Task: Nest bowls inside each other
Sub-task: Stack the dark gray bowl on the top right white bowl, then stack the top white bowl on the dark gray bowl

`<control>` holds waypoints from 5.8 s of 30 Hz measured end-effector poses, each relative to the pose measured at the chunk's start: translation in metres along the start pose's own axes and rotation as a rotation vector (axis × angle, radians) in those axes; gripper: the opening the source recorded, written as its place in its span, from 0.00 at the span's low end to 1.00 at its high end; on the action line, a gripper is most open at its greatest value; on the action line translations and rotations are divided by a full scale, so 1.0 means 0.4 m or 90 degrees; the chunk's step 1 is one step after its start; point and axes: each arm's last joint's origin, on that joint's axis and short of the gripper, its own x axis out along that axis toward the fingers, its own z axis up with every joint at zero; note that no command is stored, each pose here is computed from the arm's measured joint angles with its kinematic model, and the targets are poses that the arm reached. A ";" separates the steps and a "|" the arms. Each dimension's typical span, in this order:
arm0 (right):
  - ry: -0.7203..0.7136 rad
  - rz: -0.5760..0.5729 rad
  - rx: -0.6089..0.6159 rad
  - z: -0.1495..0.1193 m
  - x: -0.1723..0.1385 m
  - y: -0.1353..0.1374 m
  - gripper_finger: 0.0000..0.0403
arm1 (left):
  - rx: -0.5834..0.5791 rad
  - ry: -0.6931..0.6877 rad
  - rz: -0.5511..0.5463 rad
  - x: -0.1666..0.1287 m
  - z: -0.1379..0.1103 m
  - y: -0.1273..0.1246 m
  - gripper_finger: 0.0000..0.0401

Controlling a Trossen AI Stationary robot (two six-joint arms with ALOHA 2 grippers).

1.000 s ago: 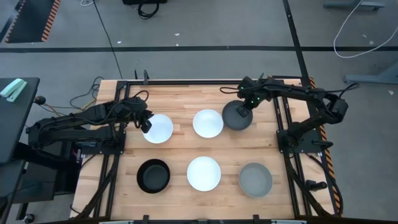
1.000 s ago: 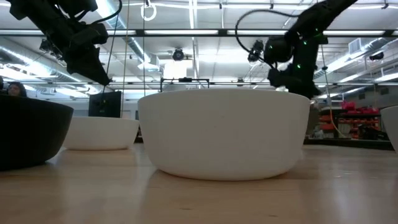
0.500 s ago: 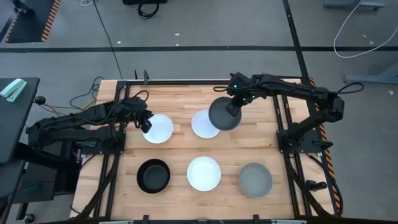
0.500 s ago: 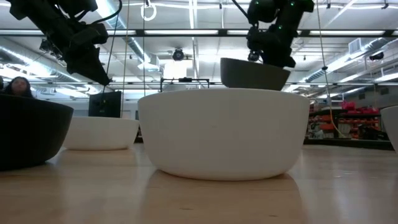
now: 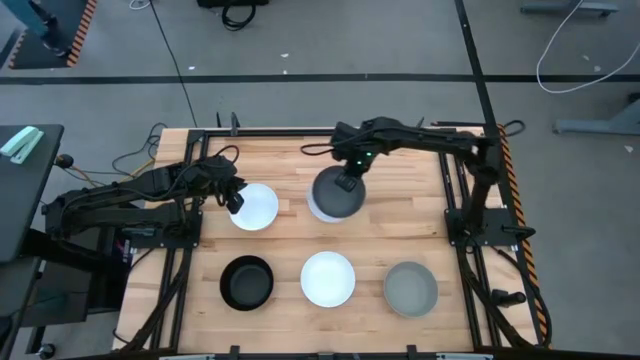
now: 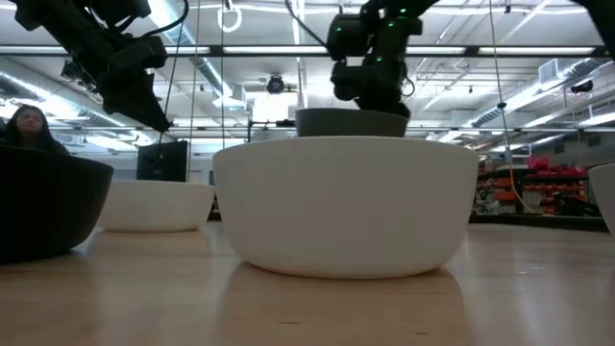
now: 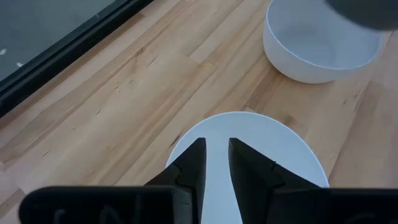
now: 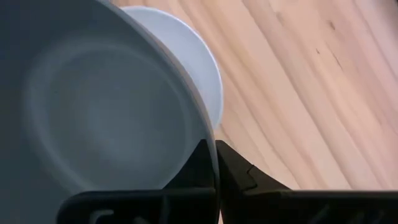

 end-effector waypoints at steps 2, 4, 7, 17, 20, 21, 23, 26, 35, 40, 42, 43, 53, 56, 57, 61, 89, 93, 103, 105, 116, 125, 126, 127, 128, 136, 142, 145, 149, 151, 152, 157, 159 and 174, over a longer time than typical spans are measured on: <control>0.013 -0.003 -0.006 0.024 0.016 0.005 0.00 | 0.000 0.000 0.000 0.000 0.000 0.000 0.18; 0.022 -0.003 -0.009 0.045 0.033 0.010 0.00 | 0.000 0.000 0.000 0.000 0.000 0.000 0.18; 0.040 0.000 -0.023 0.070 0.064 0.016 0.00 | 0.000 0.000 0.000 0.000 0.000 0.000 0.18; 0.107 -0.010 -0.022 0.093 0.158 -0.009 0.00 | 0.000 0.000 0.000 0.000 0.000 0.000 0.20; 0.116 -0.011 -0.022 0.095 0.174 -0.015 0.00 | 0.000 0.000 0.000 0.000 0.000 0.000 0.20; 0.119 -0.009 -0.026 0.095 0.177 -0.015 0.00 | 0.000 0.000 0.000 0.000 0.000 0.000 0.20; 0.119 0.004 -0.032 0.096 0.181 -0.013 0.00 | 0.000 0.000 0.000 0.000 0.000 0.000 0.19; 0.122 0.012 -0.035 0.094 0.183 -0.009 0.00 | -0.001 0.000 0.000 0.000 0.000 0.000 0.19; 0.123 0.016 -0.019 0.094 0.184 -0.007 0.06 | -0.006 0.001 0.000 0.000 0.000 0.000 0.20; 0.119 0.017 -0.019 0.094 0.177 -0.006 0.13 | -0.006 0.001 0.000 0.000 0.000 0.000 0.19; 0.110 0.017 -0.019 0.093 0.161 -0.006 0.15 | -0.006 0.001 0.000 0.000 0.000 0.000 0.19; 0.102 0.019 -0.020 0.092 0.149 -0.006 0.16 | -0.006 0.001 0.000 0.000 0.000 0.000 0.18; 0.035 0.033 -0.017 0.078 0.039 0.003 0.18 | -0.007 0.001 0.000 0.000 0.000 0.000 0.20; 0.032 0.036 -0.039 0.072 0.032 0.019 0.18 | -0.014 0.004 0.000 0.002 0.000 -0.001 0.19; 0.032 0.037 -0.042 0.070 0.030 0.024 0.17 | -0.021 0.007 0.001 0.005 -0.001 -0.001 0.19; 0.047 0.036 -0.050 0.061 0.028 0.033 0.16 | -0.017 0.040 0.006 0.024 -0.004 -0.005 0.19; 0.008 -0.031 -0.065 -0.028 -0.115 0.101 0.17 | -0.192 0.308 0.045 0.197 -0.036 0.128 0.34; -0.014 -0.039 -0.065 -0.039 -0.141 0.104 0.17 | -0.200 0.296 0.042 0.195 -0.021 0.135 0.37; -0.014 -0.040 -0.060 -0.046 -0.137 0.106 0.17 | -0.200 0.283 -0.016 0.175 0.033 0.115 0.39; -0.004 -0.042 -0.059 -0.050 -0.130 0.106 0.17 | -0.202 0.295 -0.018 0.174 0.030 0.107 0.38; 0.014 -0.049 -0.055 -0.057 -0.109 0.102 0.17 | -0.209 0.328 0.001 0.184 0.019 0.099 0.39; 0.029 -0.054 -0.055 -0.064 -0.093 0.099 0.17 | -0.216 0.425 0.026 0.248 -0.013 0.103 0.39; 0.030 -0.054 -0.055 -0.064 -0.092 0.099 0.17 | -0.216 0.434 0.028 0.255 -0.017 0.103 0.39; 0.031 -0.055 -0.055 -0.065 -0.091 0.099 0.17 | -0.216 0.445 0.029 0.262 -0.021 0.104 0.39; 0.030 -0.055 -0.055 -0.065 -0.091 0.099 0.17 | -0.216 0.455 0.031 0.269 -0.025 0.104 0.39; 0.030 -0.053 -0.060 -0.067 -0.091 0.104 0.17 | -0.215 0.494 0.038 0.314 -0.046 0.107 0.33; 0.031 -0.052 -0.065 -0.069 -0.091 0.111 0.17 | -0.213 0.482 0.035 0.317 -0.043 0.107 0.23; 0.031 -0.052 -0.066 -0.069 -0.091 0.111 0.17 | -0.208 0.482 0.033 0.317 -0.042 0.107 0.16; 0.031 -0.052 -0.067 -0.069 -0.091 0.111 0.17 | -0.198 0.482 0.022 0.316 -0.042 0.107 0.06; 0.031 -0.052 -0.067 -0.069 -0.091 0.111 0.17 | -0.188 0.479 0.012 0.316 -0.040 0.106 0.03; 0.031 -0.052 -0.067 -0.069 -0.091 0.111 0.17 | -0.187 0.478 0.012 0.316 -0.039 0.106 0.03; 0.031 -0.052 -0.070 -0.070 -0.091 0.114 0.17 | -0.184 0.478 0.020 0.316 -0.040 0.107 0.06; 0.031 -0.051 -0.081 -0.072 -0.091 0.118 0.17 | -0.183 0.480 0.020 0.316 -0.040 0.107 0.04; 0.009 -0.021 -0.205 -0.134 -0.128 0.216 0.17 | -0.150 0.471 0.008 0.262 0.130 0.049 0.03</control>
